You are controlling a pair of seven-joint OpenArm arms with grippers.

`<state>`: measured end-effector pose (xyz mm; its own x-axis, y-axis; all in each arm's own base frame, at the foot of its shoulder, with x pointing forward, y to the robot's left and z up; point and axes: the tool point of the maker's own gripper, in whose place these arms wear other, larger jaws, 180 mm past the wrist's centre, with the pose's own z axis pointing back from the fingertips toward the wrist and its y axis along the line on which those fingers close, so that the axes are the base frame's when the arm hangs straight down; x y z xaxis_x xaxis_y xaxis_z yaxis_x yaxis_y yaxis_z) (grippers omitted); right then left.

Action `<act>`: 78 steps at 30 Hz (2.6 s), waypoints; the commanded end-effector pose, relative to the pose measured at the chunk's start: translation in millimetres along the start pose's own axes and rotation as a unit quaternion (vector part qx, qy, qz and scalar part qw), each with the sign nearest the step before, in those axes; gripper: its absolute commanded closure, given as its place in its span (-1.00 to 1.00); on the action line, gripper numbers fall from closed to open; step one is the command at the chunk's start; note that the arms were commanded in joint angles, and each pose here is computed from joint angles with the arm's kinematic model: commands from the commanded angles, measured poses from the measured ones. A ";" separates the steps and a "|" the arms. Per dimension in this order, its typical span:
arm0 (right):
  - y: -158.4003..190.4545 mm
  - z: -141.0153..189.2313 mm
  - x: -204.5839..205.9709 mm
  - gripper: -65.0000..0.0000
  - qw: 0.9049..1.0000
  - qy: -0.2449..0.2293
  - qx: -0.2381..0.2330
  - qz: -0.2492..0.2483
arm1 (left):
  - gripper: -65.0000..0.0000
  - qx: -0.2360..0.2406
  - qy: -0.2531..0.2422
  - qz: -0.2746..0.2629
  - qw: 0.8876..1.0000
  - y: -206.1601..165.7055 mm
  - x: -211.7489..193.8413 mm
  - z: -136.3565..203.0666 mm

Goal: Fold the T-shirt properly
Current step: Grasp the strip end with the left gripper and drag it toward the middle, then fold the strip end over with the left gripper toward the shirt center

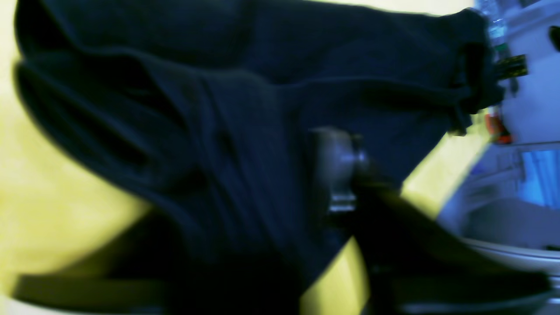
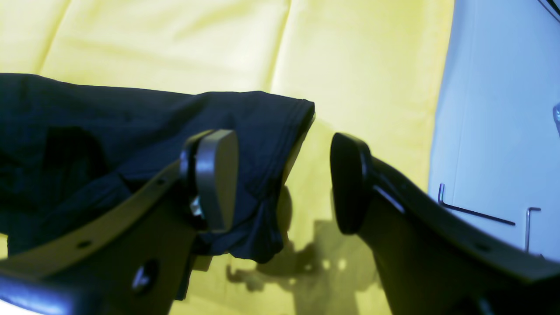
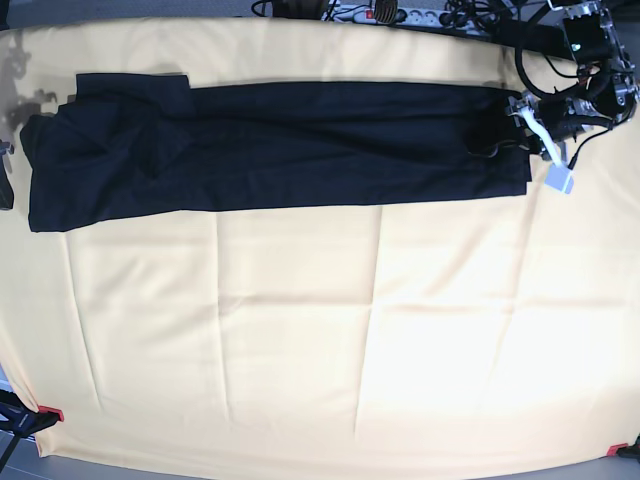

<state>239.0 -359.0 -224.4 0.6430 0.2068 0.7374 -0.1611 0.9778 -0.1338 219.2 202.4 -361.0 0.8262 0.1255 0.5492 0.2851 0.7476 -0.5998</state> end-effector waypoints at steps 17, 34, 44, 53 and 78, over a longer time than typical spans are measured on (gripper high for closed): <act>-3.6 5.7 14.0 -0.11 1.000 -0.018 -0.004 0.010 | 1.00 0.129 -0.024 -0.087 0.988 48.0 78.9 71.3; -3.6 5.7 15.2 -0.11 1.000 -0.021 -0.004 0.010 | 1.00 0.141 -0.069 -0.121 0.980 41.9 124.9 133.9; -1.5 4.6 13.2 -0.11 1.000 -0.023 -0.002 0.004 | 1.00 0.029 -0.116 -0.127 0.985 4.6 121.8 112.8; 3.3 2.0 8.1 -0.11 1.000 -0.023 0.004 -0.003 | 1.00 -0.018 -0.148 -0.080 0.986 -6.8 102.9 80.4; 4.0 2.0 7.7 -0.11 1.000 -0.023 0.006 0.005 | 1.00 -0.216 -0.146 -0.073 0.963 -117.6 68.3 -35.2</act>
<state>235.9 -351.9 -232.8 0.6429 0.1866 0.7429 -0.1663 0.9807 -0.1025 254.6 98.9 -287.7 0.6468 0.2520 0.7198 0.5810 0.4486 -0.6791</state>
